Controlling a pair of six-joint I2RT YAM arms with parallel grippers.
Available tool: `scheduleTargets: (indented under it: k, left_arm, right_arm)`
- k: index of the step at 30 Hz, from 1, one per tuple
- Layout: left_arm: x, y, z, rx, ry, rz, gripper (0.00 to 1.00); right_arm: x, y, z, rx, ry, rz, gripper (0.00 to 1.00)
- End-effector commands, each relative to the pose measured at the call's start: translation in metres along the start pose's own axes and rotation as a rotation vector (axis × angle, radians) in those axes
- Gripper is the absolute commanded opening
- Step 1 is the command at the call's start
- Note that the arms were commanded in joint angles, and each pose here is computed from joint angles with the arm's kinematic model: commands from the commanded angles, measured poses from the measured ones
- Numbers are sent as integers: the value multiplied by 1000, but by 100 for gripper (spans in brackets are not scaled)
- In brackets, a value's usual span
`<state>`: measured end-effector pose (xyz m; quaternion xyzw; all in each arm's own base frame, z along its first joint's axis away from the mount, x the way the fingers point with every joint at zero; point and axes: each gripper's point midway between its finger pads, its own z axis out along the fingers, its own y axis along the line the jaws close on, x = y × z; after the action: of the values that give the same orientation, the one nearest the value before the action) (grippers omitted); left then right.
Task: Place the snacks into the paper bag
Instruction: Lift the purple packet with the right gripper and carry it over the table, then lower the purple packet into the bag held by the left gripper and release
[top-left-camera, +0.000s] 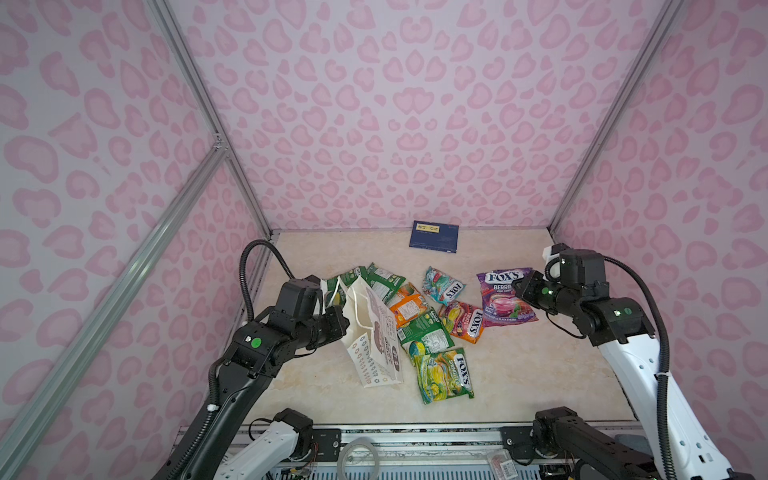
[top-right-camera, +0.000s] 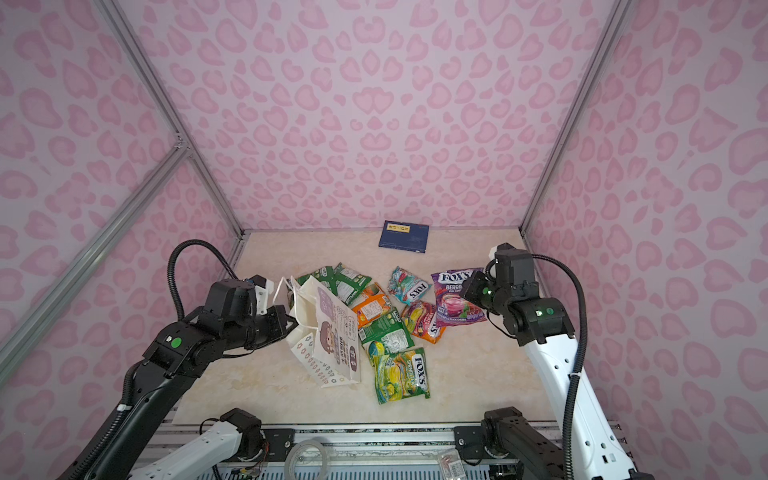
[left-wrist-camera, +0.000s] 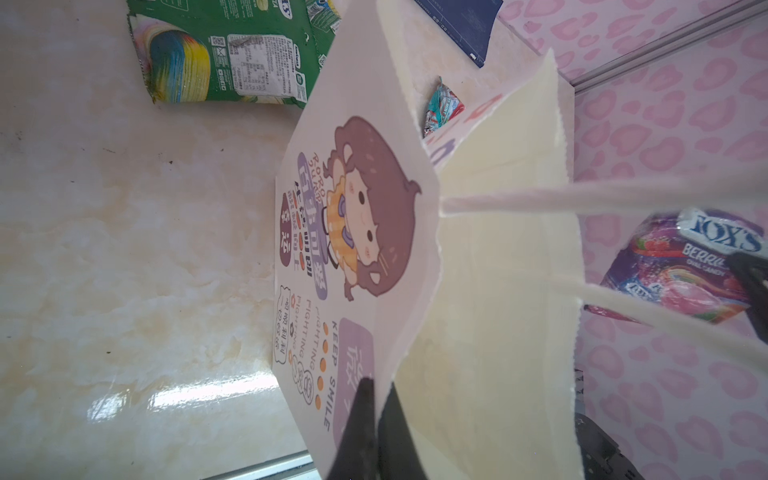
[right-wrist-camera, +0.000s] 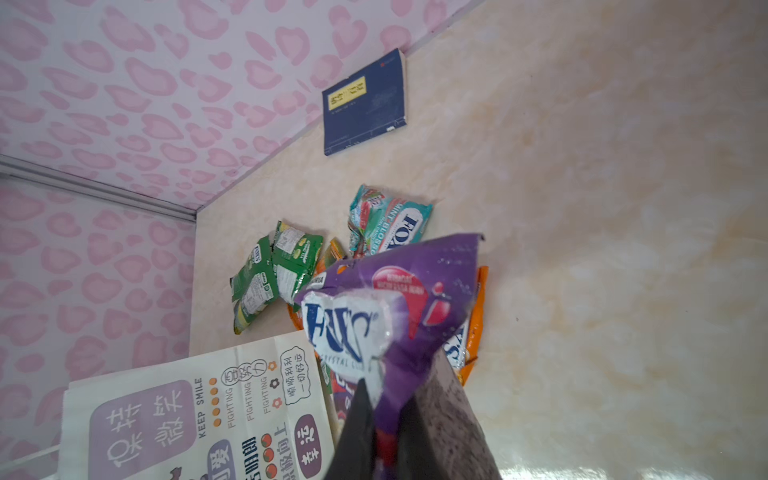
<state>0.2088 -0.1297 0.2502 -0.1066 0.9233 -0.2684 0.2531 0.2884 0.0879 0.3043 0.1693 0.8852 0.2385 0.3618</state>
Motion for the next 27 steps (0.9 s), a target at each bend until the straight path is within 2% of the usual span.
scheduleTargets:
  k: [1, 7, 15, 22, 27]
  left_arm:
    - [3, 1, 0, 5, 1, 20, 4]
    - [4, 0, -1, 12, 3, 31, 4]
    - [-1, -6, -14, 34, -35, 19, 3]
    - [-14, -8, -33, 28, -120, -35, 3]
    - [-15, -4, -29, 8, -119, -51, 3]
  right_arm:
    - [-17, 40, -10, -59, -46, -25, 0]
    - [-41, 156, -38, -259, -100, -148, 0]
    - [-25, 275, -52, -469, -92, -257, 0]
    - [-3, 337, -50, -581, -59, -284, 0]
    - [12, 357, -49, -615, -52, -265, 0]
